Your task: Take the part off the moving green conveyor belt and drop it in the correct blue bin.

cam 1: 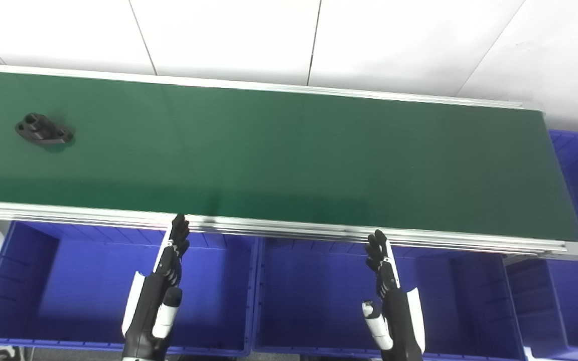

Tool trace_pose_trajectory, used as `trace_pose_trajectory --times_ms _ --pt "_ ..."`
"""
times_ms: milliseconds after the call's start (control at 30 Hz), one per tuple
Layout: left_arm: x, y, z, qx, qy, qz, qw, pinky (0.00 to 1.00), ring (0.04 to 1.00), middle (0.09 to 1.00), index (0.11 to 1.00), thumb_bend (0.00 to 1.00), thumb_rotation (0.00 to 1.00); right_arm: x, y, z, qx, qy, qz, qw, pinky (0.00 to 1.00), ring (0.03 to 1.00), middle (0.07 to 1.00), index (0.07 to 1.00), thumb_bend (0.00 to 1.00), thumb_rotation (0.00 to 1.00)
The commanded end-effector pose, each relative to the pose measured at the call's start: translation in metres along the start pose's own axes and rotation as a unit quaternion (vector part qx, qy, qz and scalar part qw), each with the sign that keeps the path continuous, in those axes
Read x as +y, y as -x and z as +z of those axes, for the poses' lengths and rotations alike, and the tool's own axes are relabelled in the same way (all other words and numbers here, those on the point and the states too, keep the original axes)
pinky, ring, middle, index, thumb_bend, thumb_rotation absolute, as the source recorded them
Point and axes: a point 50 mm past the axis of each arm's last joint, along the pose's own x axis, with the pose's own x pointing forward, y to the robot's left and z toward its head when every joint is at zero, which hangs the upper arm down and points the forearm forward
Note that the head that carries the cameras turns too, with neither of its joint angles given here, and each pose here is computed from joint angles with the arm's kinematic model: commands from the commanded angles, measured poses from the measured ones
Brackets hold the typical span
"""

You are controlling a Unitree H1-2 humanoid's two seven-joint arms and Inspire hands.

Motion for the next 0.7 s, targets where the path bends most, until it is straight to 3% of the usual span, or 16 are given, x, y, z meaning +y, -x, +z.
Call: trace_pose_trajectory --times_ms 0,300,667 --pt "0.0010 0.0007 0.0057 -0.025 -0.002 -0.002 1.000 1.00 1.000 1.000 1.000 0.78 1.00 0.0019 0.0002 0.0070 -0.030 -0.011 -0.002 0.999 0.93 0.955 0.966 0.998 0.85 1.00" --pt "0.0026 0.0010 0.0070 -0.023 0.001 -0.004 1.000 1.00 1.000 1.000 1.000 0.79 0.98 0.0036 -0.0009 0.0091 -0.040 0.006 0.006 0.999 0.99 0.997 0.992 1.000 0.85 1.00" --pt "-0.0009 -0.0007 0.0089 -0.030 0.004 -0.005 1.000 1.00 1.000 1.000 1.000 0.76 0.97 0.0001 -0.0005 0.0097 -0.043 0.012 0.013 0.999 1.00 0.999 0.998 0.978 0.84 1.00"
